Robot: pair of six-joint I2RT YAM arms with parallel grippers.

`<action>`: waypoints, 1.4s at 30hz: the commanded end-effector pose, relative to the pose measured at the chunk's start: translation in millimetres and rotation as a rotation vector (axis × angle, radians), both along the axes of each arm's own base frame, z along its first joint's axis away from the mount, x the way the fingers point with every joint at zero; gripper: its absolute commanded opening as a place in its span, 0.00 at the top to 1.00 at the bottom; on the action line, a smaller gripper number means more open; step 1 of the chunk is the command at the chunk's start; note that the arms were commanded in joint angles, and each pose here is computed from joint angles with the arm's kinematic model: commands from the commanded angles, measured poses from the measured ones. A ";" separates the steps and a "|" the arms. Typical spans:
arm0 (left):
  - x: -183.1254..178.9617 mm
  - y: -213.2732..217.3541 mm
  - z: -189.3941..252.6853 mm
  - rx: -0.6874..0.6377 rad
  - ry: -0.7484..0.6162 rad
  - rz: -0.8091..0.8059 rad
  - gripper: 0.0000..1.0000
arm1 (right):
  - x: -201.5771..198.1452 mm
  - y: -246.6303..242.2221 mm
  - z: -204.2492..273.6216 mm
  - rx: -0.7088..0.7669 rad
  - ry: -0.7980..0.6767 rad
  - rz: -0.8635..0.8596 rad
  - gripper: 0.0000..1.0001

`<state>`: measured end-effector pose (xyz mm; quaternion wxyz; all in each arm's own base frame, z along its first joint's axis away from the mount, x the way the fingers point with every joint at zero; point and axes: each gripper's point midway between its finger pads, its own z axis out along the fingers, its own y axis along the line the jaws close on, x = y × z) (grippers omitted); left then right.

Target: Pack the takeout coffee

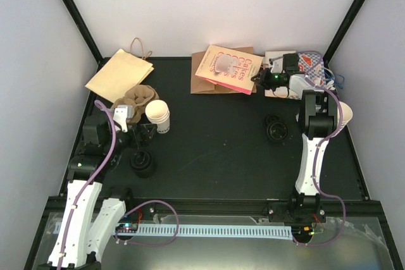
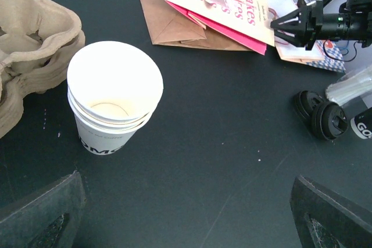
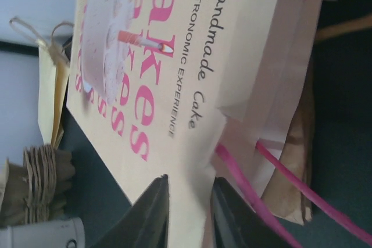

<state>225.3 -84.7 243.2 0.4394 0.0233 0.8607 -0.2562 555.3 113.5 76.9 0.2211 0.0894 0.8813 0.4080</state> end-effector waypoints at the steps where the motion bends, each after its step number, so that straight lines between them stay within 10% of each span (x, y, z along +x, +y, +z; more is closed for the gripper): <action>1: 2.8 0.9 7.1 0.018 -0.035 0.001 0.01 | 2.4 8.1 34.0 0.054 -0.099 0.050 0.84; 8: 2.8 1.1 7.3 0.018 -0.035 0.002 0.01 | -7.3 9.4 63.3 0.049 -0.157 0.064 0.99; 42: -0.2 -3.5 12.7 0.002 -0.060 -0.025 0.01 | -176.4 77.4 156.0 -0.096 -0.273 0.280 0.99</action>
